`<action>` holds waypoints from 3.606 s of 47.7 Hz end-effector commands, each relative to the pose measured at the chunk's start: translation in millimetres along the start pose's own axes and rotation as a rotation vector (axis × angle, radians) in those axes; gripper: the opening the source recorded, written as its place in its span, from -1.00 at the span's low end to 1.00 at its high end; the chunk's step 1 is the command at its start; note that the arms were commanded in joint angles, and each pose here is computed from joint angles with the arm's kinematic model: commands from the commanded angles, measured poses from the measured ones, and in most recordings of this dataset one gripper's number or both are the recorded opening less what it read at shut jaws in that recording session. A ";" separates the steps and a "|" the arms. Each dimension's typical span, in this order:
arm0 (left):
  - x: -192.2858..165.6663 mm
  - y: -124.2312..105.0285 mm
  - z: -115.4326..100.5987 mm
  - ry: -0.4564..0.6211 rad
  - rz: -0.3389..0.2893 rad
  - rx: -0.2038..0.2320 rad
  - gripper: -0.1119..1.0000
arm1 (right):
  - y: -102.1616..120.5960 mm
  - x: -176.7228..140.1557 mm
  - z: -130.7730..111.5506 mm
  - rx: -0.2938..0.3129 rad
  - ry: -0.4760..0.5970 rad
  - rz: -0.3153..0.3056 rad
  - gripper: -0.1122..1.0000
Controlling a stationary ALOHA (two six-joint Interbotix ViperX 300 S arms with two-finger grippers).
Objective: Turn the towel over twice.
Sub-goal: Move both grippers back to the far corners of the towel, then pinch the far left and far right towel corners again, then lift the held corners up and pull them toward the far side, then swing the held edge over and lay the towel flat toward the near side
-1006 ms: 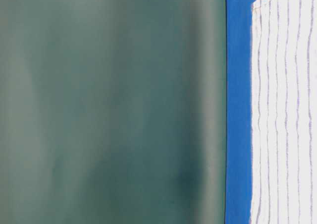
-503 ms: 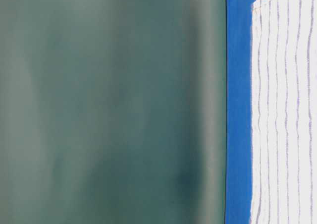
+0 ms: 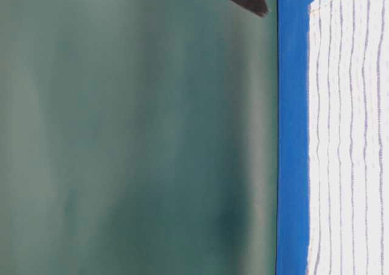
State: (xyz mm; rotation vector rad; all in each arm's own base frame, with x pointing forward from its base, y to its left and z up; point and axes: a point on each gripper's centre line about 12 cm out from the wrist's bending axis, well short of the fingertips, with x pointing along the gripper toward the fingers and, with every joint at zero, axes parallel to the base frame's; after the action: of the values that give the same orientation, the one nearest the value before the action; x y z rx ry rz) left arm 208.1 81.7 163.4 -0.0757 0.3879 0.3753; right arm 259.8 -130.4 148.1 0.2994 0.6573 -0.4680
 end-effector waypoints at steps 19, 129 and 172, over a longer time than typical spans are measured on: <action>68.5 35.8 -34.8 0.143 0.121 -0.048 0.64 | -33.9 46.7 -12.2 0.036 0.131 -0.084 0.32; -2.4 75.6 161.5 -0.260 0.281 0.136 -0.73 | -59.1 -131.5 143.4 -0.013 -0.459 -0.300 -0.68; 26.6 -36.1 13.5 0.203 -0.128 0.074 -0.73 | 51.0 -63.0 -4.7 0.066 0.083 -0.014 -0.68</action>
State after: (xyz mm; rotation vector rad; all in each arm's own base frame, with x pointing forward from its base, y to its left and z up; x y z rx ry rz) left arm 245.7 72.0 172.8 -0.0498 0.5774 0.2692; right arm 234.5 -80.7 201.5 0.3594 0.6988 -0.5428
